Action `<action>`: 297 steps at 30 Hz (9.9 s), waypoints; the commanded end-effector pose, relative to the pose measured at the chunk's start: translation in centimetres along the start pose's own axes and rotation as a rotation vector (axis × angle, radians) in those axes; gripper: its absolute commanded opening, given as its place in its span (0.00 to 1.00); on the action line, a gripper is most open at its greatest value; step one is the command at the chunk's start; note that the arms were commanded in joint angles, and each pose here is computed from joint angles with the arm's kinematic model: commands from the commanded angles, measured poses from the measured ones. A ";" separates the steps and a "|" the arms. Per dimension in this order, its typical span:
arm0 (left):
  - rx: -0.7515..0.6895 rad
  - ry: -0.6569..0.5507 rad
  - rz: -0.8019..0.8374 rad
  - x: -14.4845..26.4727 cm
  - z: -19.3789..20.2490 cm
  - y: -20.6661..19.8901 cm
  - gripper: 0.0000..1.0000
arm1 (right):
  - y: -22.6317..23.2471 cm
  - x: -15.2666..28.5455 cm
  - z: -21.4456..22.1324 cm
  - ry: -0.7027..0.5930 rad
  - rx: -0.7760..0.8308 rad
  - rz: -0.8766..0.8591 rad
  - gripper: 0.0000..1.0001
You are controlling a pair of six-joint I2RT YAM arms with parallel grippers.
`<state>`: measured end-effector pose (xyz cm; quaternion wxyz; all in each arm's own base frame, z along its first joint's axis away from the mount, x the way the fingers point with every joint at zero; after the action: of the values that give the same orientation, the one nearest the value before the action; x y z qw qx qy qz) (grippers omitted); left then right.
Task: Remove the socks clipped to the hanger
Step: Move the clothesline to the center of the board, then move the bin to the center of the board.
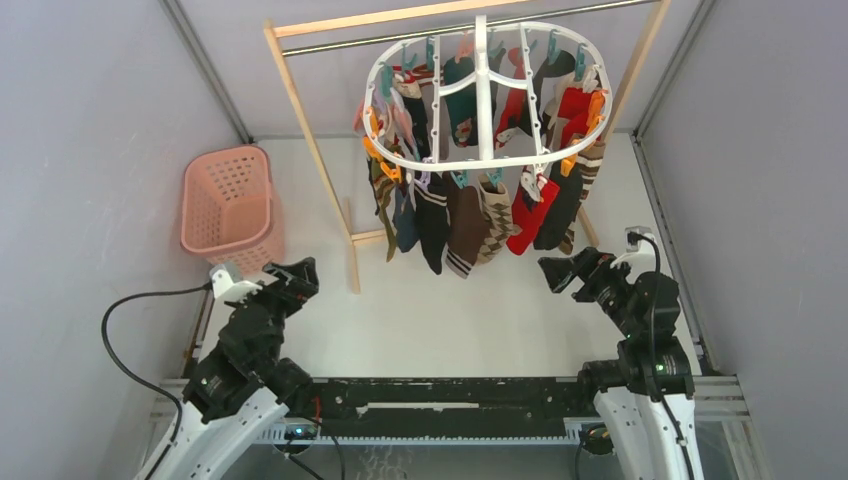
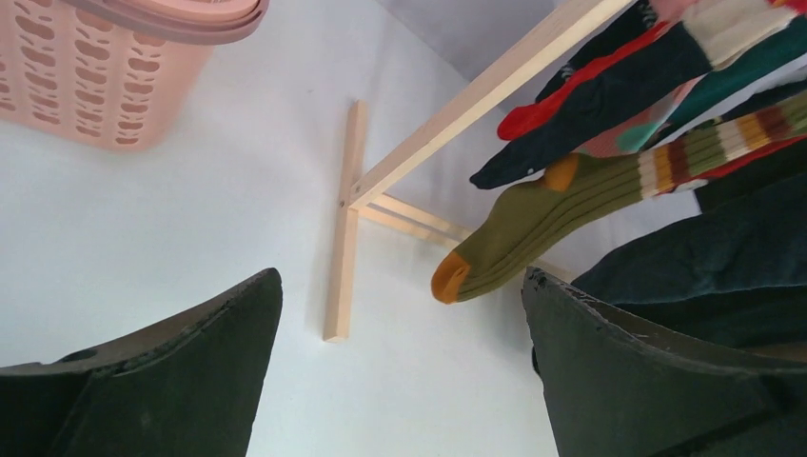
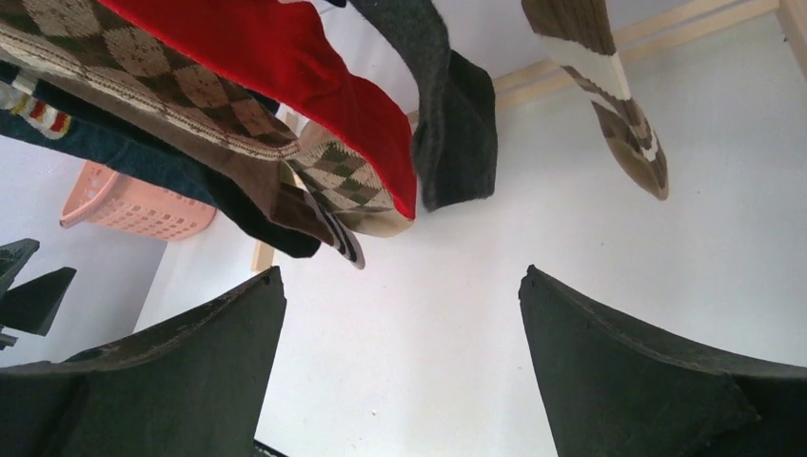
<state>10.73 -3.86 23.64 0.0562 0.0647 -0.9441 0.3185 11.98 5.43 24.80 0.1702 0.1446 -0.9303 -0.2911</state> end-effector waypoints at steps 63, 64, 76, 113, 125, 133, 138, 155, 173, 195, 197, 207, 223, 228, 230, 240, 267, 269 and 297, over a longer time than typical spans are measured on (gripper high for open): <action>-0.265 0.437 -0.225 -9.5 11.1 -1.5 0.98 | -10.2 -10.4 -1.4 0.315 -0.134 0.636 0.89; -0.267 0.444 -0.223 -9.5 11.2 -1.5 0.96 | -10.2 -10.4 -1.4 0.314 -0.132 0.636 0.89; -0.296 0.484 -0.256 -10.6 12.8 -1.0 0.78 | -12.7 -10.9 -2.1 0.254 -0.152 0.773 0.83; -0.277 0.521 -0.428 -16.9 14.0 0.9 0.24 | -19.0 -12.7 -2.8 0.217 -0.383 0.849 0.71; -0.296 0.522 -0.442 -20.4 12.8 0.4 0.22 | -19.1 -15.6 -3.3 0.242 -0.293 0.890 0.62; -0.289 0.528 -0.449 -22.3 12.4 0.8 0.20 | -19.7 -17.8 -2.9 0.281 -0.249 0.926 0.52; -0.293 0.531 -0.445 -23.4 12.1 0.7 0.19 | -19.7 -18.7 -3.0 0.298 -0.230 0.926 0.45; -0.315 0.520 -0.397 -28.2 9.8 -1.7 0.19 | -20.1 -21.7 -4.1 0.338 -0.221 0.912 0.32; -0.345 0.513 -0.422 -31.1 9.3 -1.4 0.19 | -19.5 -22.4 -3.9 0.364 -0.226 0.875 0.32; -0.423 0.374 -0.514 -21.3 3.6 -2.7 1.00 | -13.1 -15.7 -0.2 0.396 -0.174 0.693 0.65; -0.401 0.336 -0.497 -20.0 2.3 -3.2 1.00 | -12.0 -14.9 0.0 0.388 -0.152 0.661 0.65; -0.410 0.155 -0.578 -17.4 -4.3 -3.4 1.00 | -5.4 -10.3 0.5 0.349 -0.031 0.481 0.63; -0.392 0.177 -0.700 -21.7 -5.0 -0.6 0.98 | -0.2 -5.4 3.9 0.370 0.068 0.323 0.60; -0.380 0.204 -0.701 -22.7 -4.6 -0.1 0.94 | 0.5 -5.0 4.8 0.391 0.094 0.311 0.60; -0.384 0.205 -0.700 -22.9 -4.6 -0.2 0.92 | 0.6 -5.0 5.1 0.394 0.102 0.309 0.60; -0.365 0.294 -0.724 -23.4 -2.5 1.4 0.54 | 1.0 -4.1 5.6 0.399 0.114 0.287 0.60; -0.358 0.352 -0.336 -10.7 1.3 -4.7 0.00 | 4.3 0.4 1.8 0.324 0.072 0.157 0.60; -0.354 0.369 -0.279 -9.2 1.8 -5.3 0.00 | 4.7 0.9 1.3 0.317 0.069 0.138 0.60; -0.952 0.789 0.638 7.0 14.2 -20.3 0.01 | 5.7 4.2 -3.1 0.199 0.111 0.159 0.61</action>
<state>6.31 -27.25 22.32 0.3656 -0.2813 -0.8760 -0.1410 8.72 7.71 29.90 0.3047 0.1164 -0.9212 -0.2123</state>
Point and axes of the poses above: each gripper's point midway between its finger pads, its own x axis back along the fingers, its own y axis along the line the jaws close on, z = x × y, the point moved 9 cm from there along x, back along the fingers, and after that the axes turned 2 degrees about -x, right-handed, at the moved point
